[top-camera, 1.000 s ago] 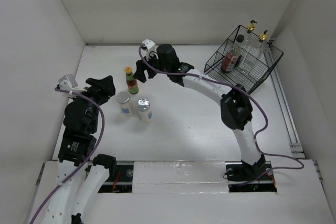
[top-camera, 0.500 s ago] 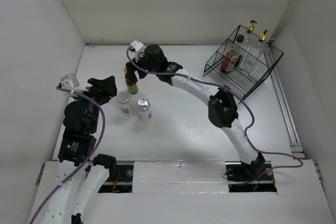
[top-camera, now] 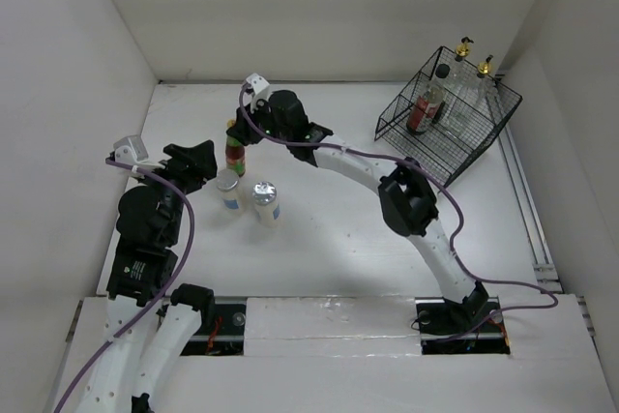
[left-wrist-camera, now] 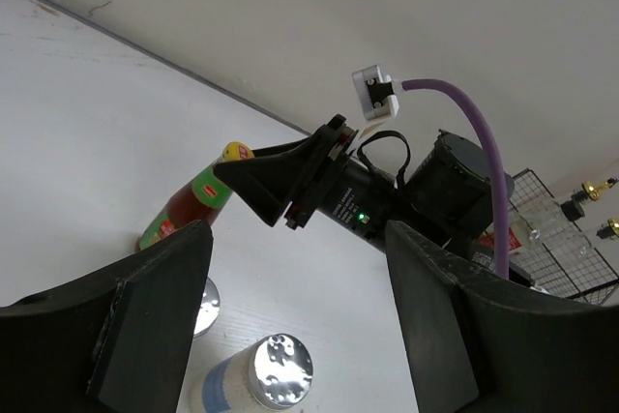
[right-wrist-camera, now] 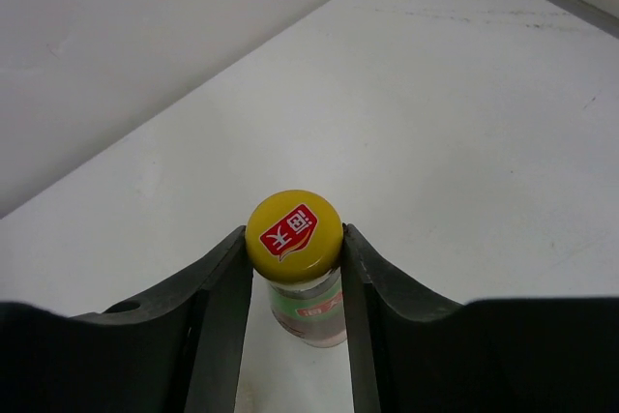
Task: Organize the condiment bottles
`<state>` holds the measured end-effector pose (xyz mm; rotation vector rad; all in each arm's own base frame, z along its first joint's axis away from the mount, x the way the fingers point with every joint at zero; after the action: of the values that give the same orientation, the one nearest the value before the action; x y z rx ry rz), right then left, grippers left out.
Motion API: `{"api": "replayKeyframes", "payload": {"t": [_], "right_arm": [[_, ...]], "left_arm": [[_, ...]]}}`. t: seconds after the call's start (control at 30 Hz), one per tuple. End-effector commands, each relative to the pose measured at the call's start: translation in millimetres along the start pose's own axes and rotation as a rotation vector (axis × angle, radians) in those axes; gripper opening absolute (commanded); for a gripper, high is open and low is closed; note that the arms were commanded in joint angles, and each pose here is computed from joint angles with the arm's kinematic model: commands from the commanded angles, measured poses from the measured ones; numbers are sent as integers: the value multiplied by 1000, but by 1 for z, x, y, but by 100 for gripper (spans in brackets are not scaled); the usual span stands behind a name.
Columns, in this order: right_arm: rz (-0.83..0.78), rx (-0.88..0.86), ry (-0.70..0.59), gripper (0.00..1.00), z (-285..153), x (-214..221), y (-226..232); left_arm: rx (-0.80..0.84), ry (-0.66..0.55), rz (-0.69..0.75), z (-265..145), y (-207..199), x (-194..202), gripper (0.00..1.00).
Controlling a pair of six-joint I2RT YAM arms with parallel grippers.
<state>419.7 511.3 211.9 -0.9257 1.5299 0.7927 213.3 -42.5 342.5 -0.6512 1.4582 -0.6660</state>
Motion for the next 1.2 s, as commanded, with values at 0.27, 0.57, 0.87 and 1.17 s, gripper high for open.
{"api": "replayKeyframes", "payload": {"t": [0.27,0.57,0.87,1.17], "right_arm": [[38,65,-376,28,-74,-144,-11],[17,318,-590,28,-251,-230,-72],[-18,845,-533,28,-413,-210,-129],[23,1194,-433,28,-501,-182,-173]], "left_arm": [[76,-23,8,0,-15,-9,68],[150,57,43,3,-21,6,68],[149,197,74,24,-20,32,70],[121,282,89,37,-16,47,71]]}}
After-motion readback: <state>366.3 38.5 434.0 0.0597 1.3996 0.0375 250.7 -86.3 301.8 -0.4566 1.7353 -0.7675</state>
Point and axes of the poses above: each gripper's point midway between its finger pads, its own z axis out along the fingers, its own y axis along the line the jaws close on, x = y × z, the point moved 4 cm from there along -z, back along the fingers, and after that the axes turned 14 degrees about -z, right-handed, at the moved point
